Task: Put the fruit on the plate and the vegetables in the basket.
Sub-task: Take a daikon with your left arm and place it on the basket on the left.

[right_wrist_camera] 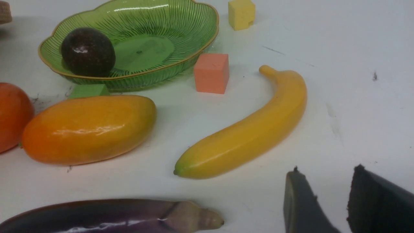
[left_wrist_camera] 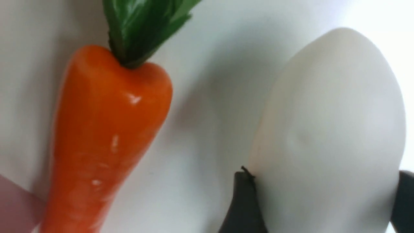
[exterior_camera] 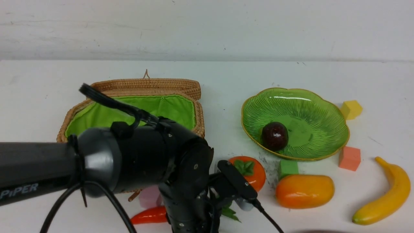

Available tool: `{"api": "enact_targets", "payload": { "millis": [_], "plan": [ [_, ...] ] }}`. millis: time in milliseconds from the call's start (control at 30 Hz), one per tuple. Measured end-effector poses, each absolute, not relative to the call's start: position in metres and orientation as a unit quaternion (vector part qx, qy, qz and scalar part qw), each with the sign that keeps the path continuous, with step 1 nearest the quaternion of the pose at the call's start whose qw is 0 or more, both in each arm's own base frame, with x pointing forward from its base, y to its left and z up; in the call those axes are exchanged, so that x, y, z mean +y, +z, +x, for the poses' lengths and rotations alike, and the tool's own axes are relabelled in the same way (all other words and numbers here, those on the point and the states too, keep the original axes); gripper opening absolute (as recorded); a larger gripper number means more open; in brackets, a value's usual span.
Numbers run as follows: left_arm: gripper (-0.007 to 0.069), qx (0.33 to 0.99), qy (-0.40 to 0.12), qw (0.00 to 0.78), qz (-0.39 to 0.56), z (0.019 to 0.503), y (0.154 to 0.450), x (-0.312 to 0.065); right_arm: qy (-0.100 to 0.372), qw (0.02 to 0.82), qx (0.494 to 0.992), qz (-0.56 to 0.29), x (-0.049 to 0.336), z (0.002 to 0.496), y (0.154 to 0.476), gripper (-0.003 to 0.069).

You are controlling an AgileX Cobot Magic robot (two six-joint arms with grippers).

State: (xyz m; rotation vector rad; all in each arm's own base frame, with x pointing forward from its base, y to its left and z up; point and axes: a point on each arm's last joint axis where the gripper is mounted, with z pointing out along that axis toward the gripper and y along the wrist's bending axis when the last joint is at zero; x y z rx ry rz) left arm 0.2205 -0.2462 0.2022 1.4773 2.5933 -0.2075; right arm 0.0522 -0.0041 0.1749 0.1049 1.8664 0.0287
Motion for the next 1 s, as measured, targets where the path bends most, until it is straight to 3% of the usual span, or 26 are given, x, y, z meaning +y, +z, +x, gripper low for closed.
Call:
{"api": "enact_targets", "payload": {
  "millis": [467, 533, 567, 667, 733, 833, 1000],
  "plan": [
    [0.0484, 0.851, -0.085, 0.157, 0.494, 0.213, 0.249, -0.236, 0.012, 0.594, 0.803, 0.045, -0.004, 0.052, 0.175, 0.0245],
    [0.0426, 0.849, -0.087, 0.166, 0.494, 0.212, 0.253, -0.235, 0.012, 0.594, 0.803, 0.045, -0.004, 0.052, 0.175, 0.0245],
    [0.0230, 0.846, -0.091, 0.185, 0.492, 0.210, 0.262, -0.233, 0.012, 0.594, 0.803, 0.045, -0.004, 0.052, 0.175, 0.0245],
    [0.0033, 0.839, -0.080, 0.215, 0.494, 0.211, 0.277, -0.229, 0.012, 0.594, 0.803, 0.045, -0.004, 0.052, 0.175, 0.0245],
    [-0.0013, 0.836, -0.062, 0.246, 0.486, 0.216, 0.293, -0.227, 0.012, 0.594, 0.803, 0.045, -0.004, 0.052, 0.175, 0.0245],
    [-0.0013, 0.840, -0.038, 0.284, 0.460, 0.223, 0.310, -0.224, 0.012, 0.594, 0.803, 0.045, -0.004, 0.052, 0.175, 0.0245],
    [-0.0012, 0.861, -0.036, 0.279, 0.423, 0.225, 0.312, -0.223, 0.012, 0.594, 0.803, 0.045, -0.004, 0.052, 0.175, 0.0245]
  ]
}}
